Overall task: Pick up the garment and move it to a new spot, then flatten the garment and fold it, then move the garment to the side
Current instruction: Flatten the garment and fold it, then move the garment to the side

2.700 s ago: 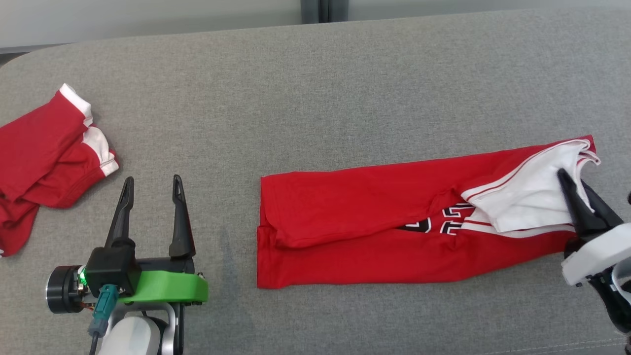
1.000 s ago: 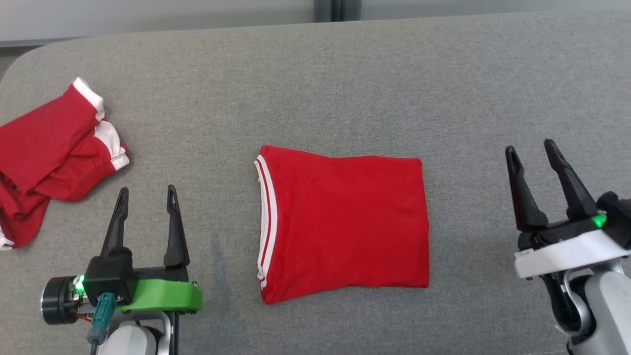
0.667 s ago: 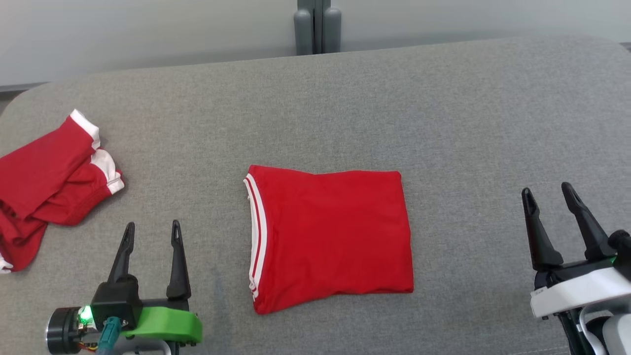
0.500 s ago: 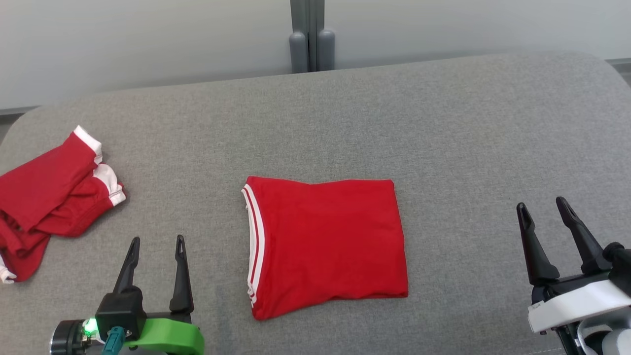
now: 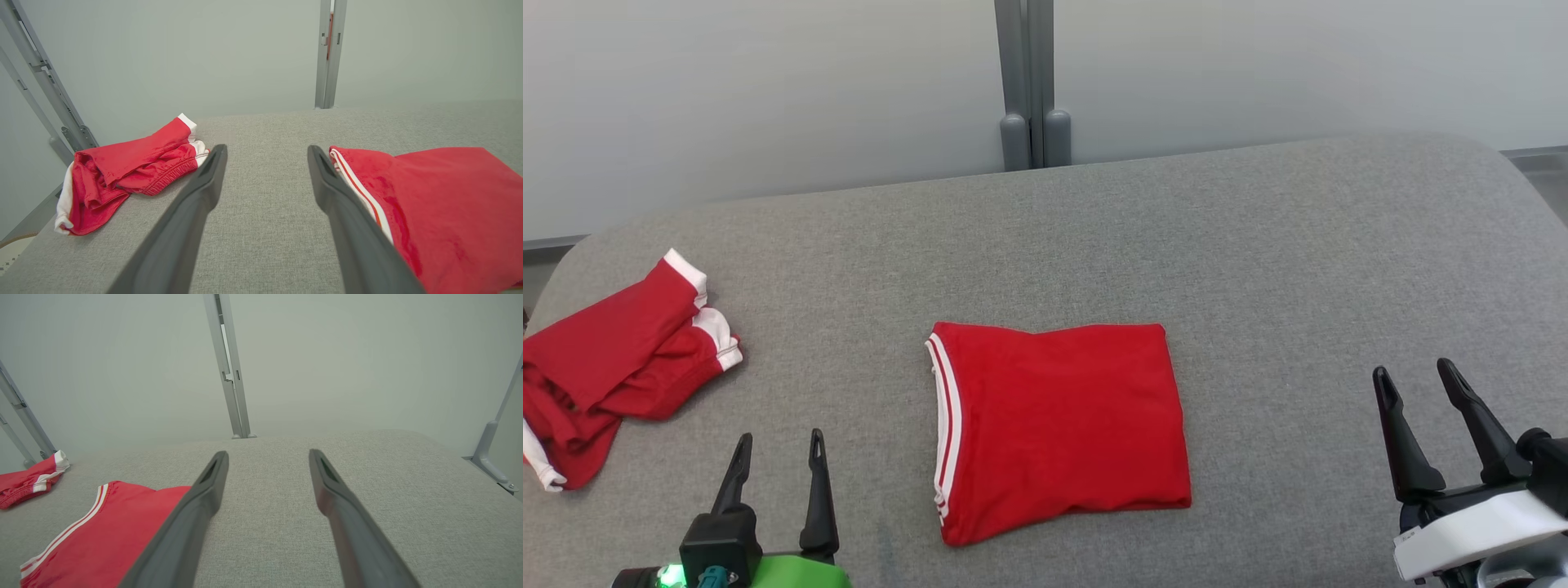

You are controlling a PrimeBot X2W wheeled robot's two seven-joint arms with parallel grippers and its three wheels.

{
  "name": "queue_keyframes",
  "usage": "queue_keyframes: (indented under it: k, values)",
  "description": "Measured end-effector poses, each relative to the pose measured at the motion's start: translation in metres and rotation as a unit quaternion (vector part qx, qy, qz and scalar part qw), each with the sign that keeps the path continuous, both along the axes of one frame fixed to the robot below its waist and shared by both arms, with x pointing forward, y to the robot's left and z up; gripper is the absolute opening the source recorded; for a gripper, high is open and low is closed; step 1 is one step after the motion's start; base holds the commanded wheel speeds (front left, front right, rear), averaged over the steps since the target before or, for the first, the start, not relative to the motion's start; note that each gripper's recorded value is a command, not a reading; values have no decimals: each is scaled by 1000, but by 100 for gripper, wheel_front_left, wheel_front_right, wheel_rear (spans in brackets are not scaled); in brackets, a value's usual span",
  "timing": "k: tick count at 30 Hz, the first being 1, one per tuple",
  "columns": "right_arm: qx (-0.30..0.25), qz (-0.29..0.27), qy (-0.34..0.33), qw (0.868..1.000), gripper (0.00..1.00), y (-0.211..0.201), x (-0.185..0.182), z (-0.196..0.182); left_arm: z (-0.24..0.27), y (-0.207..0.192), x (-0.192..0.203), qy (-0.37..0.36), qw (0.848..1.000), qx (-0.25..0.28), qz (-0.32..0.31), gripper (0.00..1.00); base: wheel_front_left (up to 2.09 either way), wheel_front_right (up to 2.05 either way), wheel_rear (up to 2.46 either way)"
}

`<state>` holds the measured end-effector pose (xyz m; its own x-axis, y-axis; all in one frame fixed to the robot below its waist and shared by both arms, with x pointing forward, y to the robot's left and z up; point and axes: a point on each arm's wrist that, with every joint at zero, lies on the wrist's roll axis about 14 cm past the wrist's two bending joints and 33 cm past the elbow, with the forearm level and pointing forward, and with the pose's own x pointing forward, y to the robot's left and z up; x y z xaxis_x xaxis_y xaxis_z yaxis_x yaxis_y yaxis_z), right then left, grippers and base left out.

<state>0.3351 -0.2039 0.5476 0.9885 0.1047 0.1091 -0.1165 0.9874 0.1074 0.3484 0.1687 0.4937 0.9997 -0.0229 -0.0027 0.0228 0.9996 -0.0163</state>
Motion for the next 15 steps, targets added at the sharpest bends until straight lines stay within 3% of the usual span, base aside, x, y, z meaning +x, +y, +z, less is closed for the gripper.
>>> queue_keyframes:
  k: [15]
  values:
    - [1,-3,5,1000,100,-2,0,-2,-1,6,-1,2,1000,1,7,100,0,0,0]
